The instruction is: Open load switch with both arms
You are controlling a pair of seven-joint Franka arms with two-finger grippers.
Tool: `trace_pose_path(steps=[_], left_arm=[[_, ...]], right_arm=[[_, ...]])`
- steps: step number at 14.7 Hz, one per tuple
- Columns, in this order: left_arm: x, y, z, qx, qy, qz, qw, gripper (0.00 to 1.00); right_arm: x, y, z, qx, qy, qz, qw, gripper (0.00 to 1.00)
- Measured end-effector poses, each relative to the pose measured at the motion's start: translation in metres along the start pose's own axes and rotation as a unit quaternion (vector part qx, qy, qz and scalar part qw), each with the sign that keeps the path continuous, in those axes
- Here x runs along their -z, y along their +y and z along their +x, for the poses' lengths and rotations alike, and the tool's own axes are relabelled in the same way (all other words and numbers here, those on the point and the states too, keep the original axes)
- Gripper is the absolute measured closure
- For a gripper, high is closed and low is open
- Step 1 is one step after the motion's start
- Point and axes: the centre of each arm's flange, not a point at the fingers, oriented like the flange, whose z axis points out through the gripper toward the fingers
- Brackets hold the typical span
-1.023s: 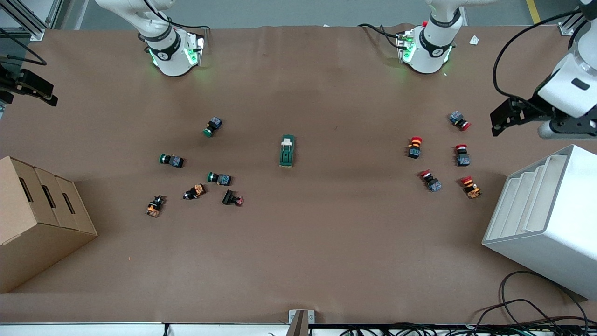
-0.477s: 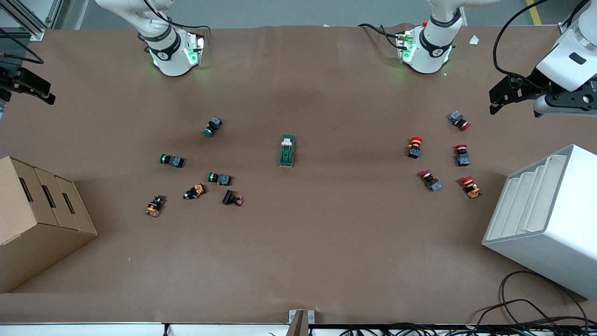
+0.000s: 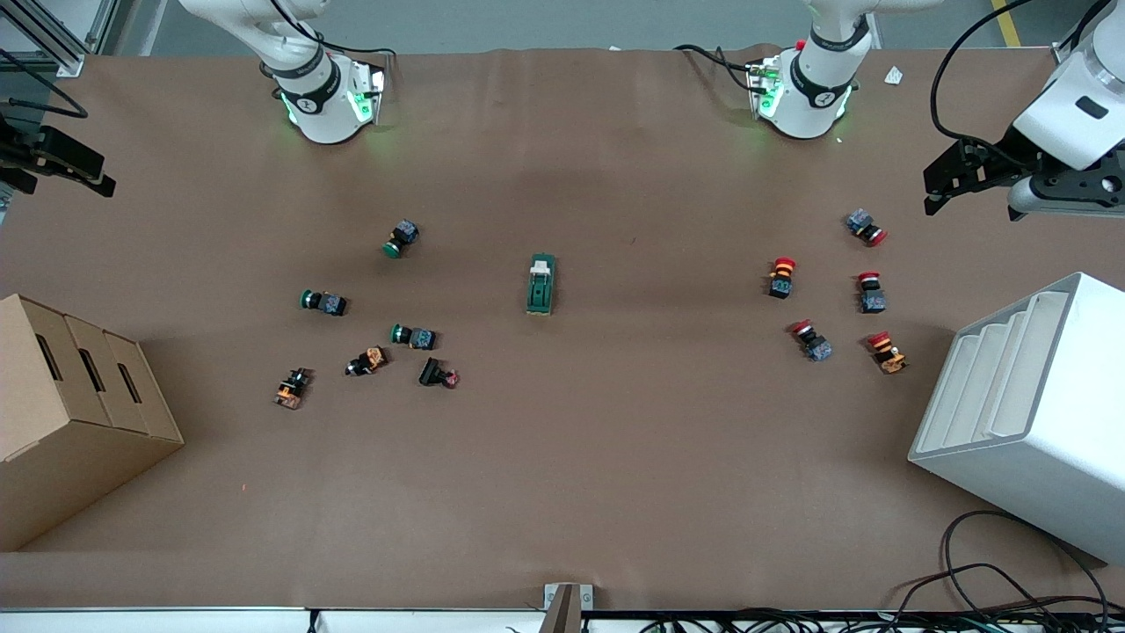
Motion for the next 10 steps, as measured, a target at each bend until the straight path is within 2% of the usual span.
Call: trace_pose_path(steps=[4,10], left_arm=[[0.0043,0.0007,0.0002,0.017,0.003,0.0,1.0,0.0],[0.0036,0.0012,-0.0031,0.038,-0.011,0.0,0.999,0.0]], right_arm=[[0.0001,-0.0012,0.0001,0.001,0.001,0.0,1.0,0.0],[0.0016,0.008,0.0012,-0.008,0.007,0.001,1.0,0.0]])
